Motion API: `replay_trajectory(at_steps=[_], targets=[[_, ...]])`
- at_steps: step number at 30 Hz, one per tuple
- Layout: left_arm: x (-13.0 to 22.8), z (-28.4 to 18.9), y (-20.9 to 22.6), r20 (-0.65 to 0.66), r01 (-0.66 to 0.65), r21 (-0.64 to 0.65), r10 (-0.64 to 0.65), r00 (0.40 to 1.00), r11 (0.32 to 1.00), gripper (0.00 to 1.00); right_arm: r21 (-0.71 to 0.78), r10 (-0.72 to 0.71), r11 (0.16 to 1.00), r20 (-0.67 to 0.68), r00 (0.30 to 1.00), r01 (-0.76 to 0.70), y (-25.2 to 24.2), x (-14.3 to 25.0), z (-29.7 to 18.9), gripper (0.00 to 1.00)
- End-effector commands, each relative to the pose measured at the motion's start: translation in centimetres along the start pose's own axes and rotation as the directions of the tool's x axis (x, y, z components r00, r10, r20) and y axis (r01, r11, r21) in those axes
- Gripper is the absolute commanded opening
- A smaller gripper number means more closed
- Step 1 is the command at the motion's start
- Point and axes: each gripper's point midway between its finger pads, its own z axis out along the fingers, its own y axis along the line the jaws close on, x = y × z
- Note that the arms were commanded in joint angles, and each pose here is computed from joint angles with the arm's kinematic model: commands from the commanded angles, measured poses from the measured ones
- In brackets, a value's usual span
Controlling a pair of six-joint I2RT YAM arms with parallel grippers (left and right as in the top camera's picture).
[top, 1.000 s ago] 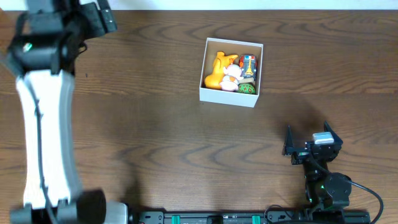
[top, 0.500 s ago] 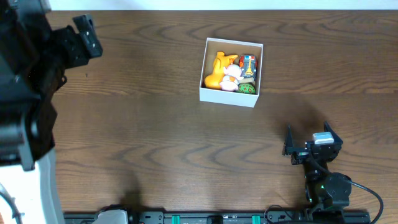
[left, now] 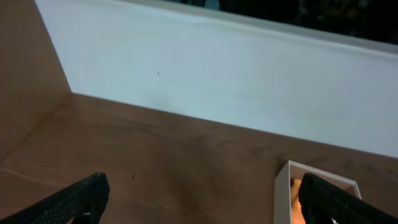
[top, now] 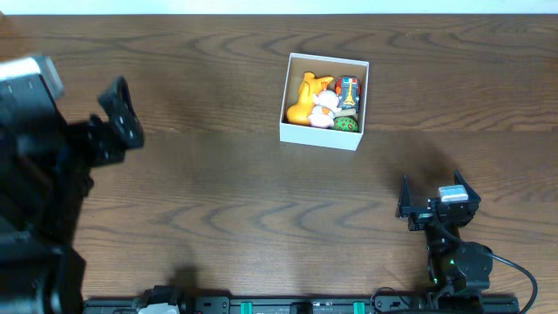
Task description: Pack container
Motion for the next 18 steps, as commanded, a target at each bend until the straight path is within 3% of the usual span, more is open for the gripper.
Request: replay_trajectory(at_steps=[1,10,18], targets=[[1.5,-0.4,0.5,0.037,-0.006,-0.007,0.007,0.999,1.0,0.98,0.001,0.018,1.0,0.004,1.0,-0.018,0.0,0.0,0.0,0.99],[6.9,-1.7,1.3,0.092,-0.006,-0.002,0.006,0.996,1.0,0.98,0.001,0.018,1.0,0.004,1.0,-0.018,0.0,0.0,0.0,0.99],[8.5,-2.8,2.2,0.199,0.001,-0.017,0.003,0.98,1.0,0.98,0.001,0.018,1.0,0.004,1.0,-0.018,0.0,0.0,0.0,0.99]])
